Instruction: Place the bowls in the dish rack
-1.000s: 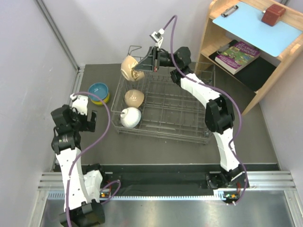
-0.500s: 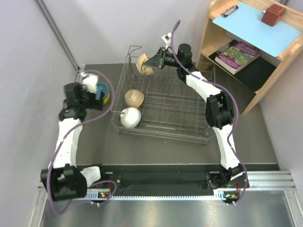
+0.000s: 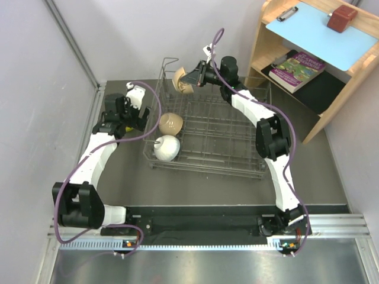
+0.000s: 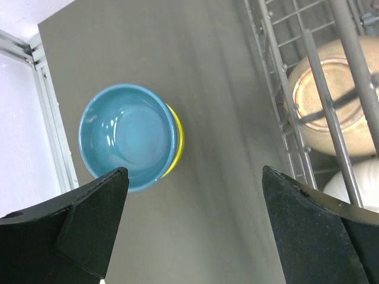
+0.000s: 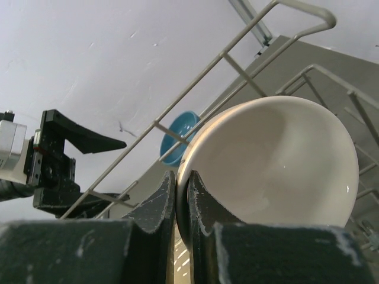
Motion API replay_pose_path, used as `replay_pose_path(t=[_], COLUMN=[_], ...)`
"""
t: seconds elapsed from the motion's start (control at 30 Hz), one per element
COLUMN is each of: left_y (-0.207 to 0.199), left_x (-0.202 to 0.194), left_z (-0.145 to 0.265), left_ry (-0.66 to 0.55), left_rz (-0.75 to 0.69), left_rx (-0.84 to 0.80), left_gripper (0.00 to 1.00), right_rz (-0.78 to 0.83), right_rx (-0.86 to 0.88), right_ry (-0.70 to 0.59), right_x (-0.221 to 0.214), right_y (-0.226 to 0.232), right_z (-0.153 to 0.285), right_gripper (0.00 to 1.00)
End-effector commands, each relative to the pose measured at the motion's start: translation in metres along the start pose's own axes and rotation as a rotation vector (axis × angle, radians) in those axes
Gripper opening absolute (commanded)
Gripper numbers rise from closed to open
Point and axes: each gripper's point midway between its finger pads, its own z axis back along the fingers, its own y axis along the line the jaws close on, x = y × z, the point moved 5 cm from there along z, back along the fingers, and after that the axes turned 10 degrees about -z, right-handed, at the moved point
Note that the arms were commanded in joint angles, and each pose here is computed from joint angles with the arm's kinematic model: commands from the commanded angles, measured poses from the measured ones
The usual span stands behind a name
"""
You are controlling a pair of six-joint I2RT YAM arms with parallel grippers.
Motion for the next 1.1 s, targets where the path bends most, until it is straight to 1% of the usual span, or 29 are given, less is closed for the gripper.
replay_pose_path(t=[0.0, 0.23, 0.47, 0.67, 0.77, 0.97, 1.07], left_y=[-0.002, -0.031, -0.042, -0.059, -0.066, -0.071, -0.07], left_x=[0.023, 0.016, 0.019, 0.019, 0.017, 0.017, 0.019], left_z=[-0.005, -0.013, -0.017, -0.022, -0.025, -0.025, -0.023], left_ry=[-0.065, -0.044, -0.036, -0.043, -0.033, -0.024, -0.025], left_rz=[-0.01, -0.027, -0.004, -0.007, -0.01, -0.024, -0.03], left_rx=[-0.01, -0.115, -0.191, -0.309, -0.343, -0.366, -0.36], left_gripper=[0.99, 0.99, 0.99, 0.99, 0.99, 0.99, 0.99], right_rz=[0.146, 0.063, -0.04, -0.136, -0.182, -0.29, -0.337], right_rx=[0.094, 0.113, 0.113, 0.171, 0.207, 0.254, 0.246], right_ry=[-0.132, -0.154, -0.158, -0.172, -0.17, -0.162, -0.155], right_x=[0.04, 0.03, 0.016, 0.008, 0.002, -0.011, -0.02], right_y=[0.037, 0.022, -0.006, -0.011, -0.011, -0.009, -0.016], right_z=[-0.005, -0.018, -0.029, -0.033, -0.034, -0.037, -0.038], right_gripper=[0.0, 0.0, 0.0, 0.0, 0.0, 0.0, 0.0])
